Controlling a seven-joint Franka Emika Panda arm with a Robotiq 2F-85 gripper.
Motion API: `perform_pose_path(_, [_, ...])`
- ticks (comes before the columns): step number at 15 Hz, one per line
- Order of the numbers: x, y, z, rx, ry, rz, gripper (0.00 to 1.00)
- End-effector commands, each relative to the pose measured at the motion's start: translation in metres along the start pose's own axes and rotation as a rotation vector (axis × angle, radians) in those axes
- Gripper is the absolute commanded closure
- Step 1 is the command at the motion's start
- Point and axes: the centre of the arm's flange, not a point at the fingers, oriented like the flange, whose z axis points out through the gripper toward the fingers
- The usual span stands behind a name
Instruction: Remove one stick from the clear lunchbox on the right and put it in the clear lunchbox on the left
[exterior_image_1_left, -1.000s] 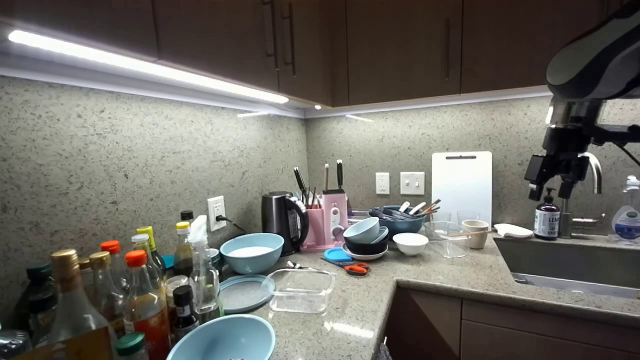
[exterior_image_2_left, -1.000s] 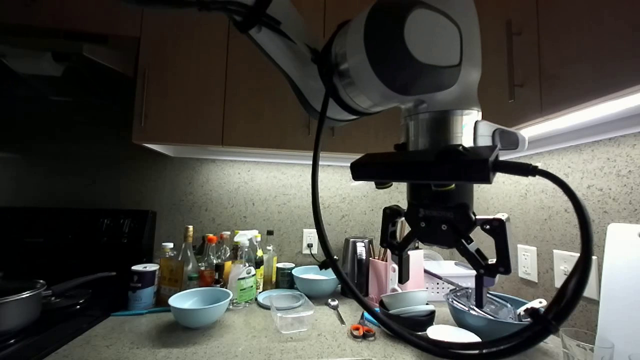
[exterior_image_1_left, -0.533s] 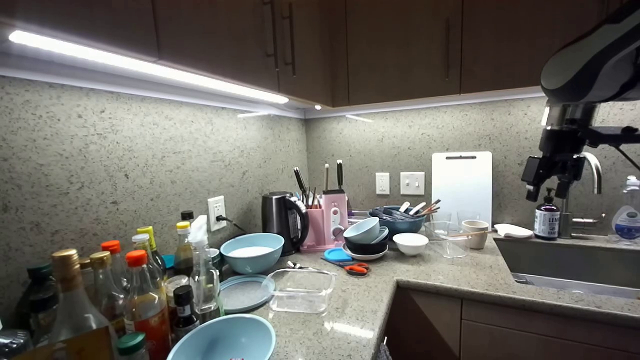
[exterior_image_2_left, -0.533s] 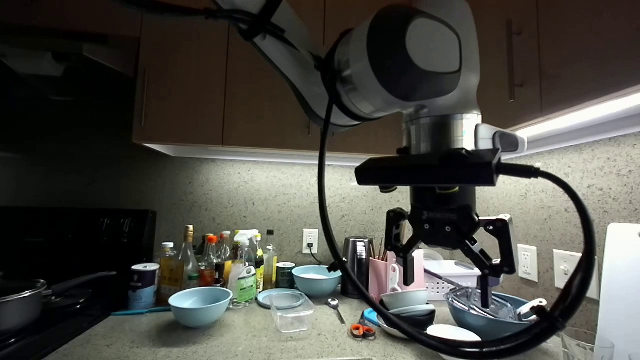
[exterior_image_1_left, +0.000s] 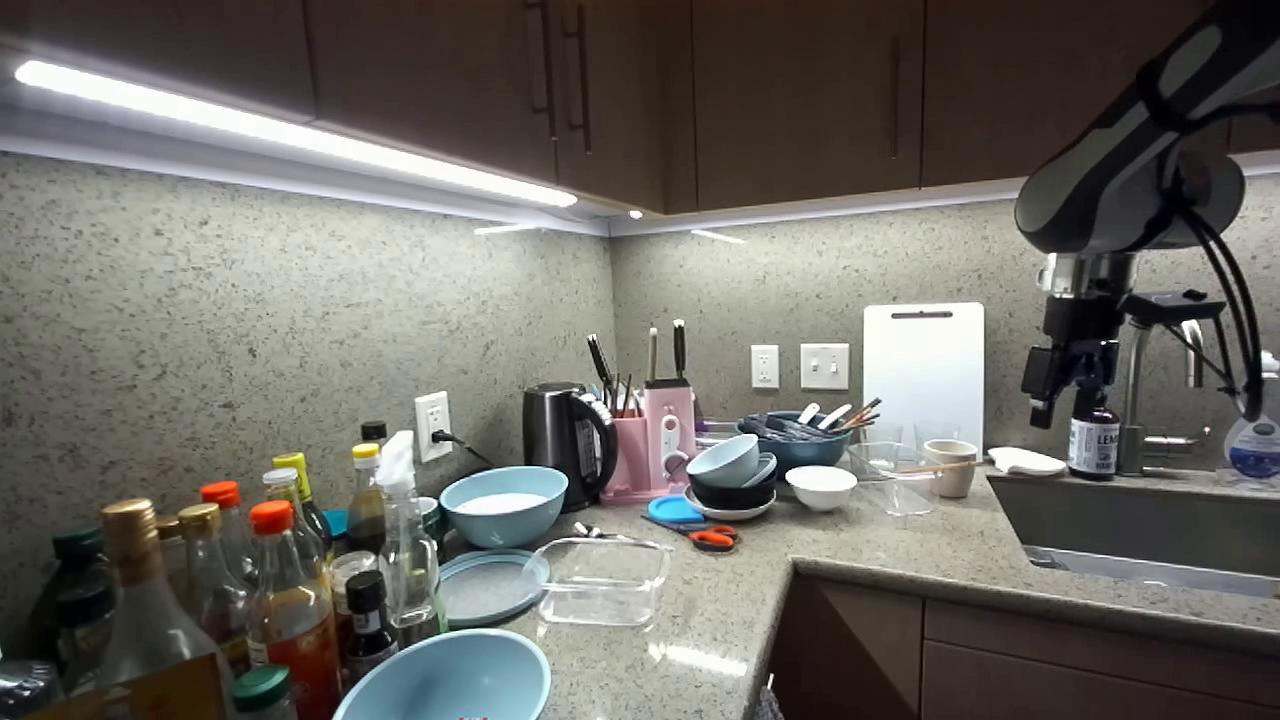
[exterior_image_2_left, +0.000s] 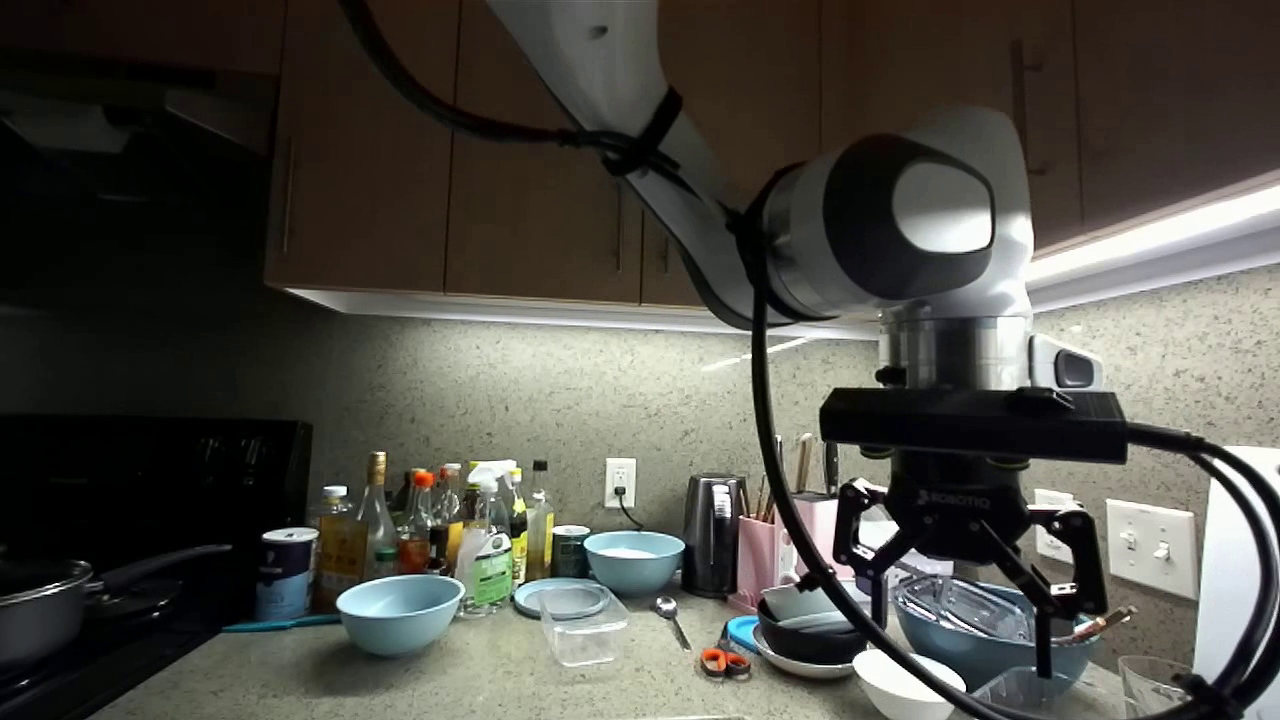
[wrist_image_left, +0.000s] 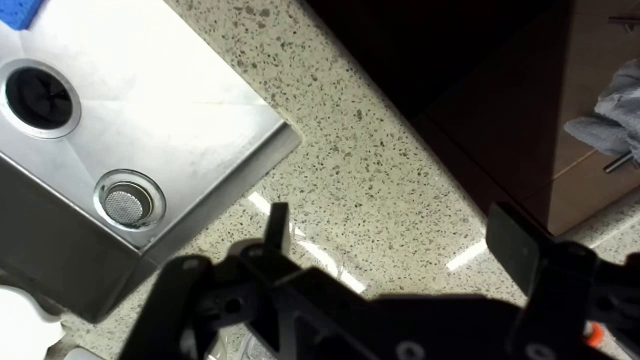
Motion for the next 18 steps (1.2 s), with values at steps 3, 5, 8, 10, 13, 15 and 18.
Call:
perform_pose_path(3, [0.036, 0.022, 0.015, -0.019, -0.045, -0.073, 0.00])
perform_pose_path(5, [0.029, 0.013, 0.017, -0.030, -0.039, -0.045, 0.00])
perform_pose_path(8, [0.033, 0.014, 0.018, -0.034, -0.044, -0.047, 0.00])
perform_pose_path(10, [0.043, 0.016, 0.024, -0.014, -0.057, -0.066, 0.00])
perform_pose_path(13, [0.067, 0.020, 0.035, 0.034, -0.019, -0.077, 0.00])
perform_pose_path(15, [0.084, 0.024, 0.040, 0.032, 0.009, -0.073, 0.00])
perform_pose_path(18, [0.106, 0.032, 0.045, -0.004, 0.003, -0.056, 0.00])
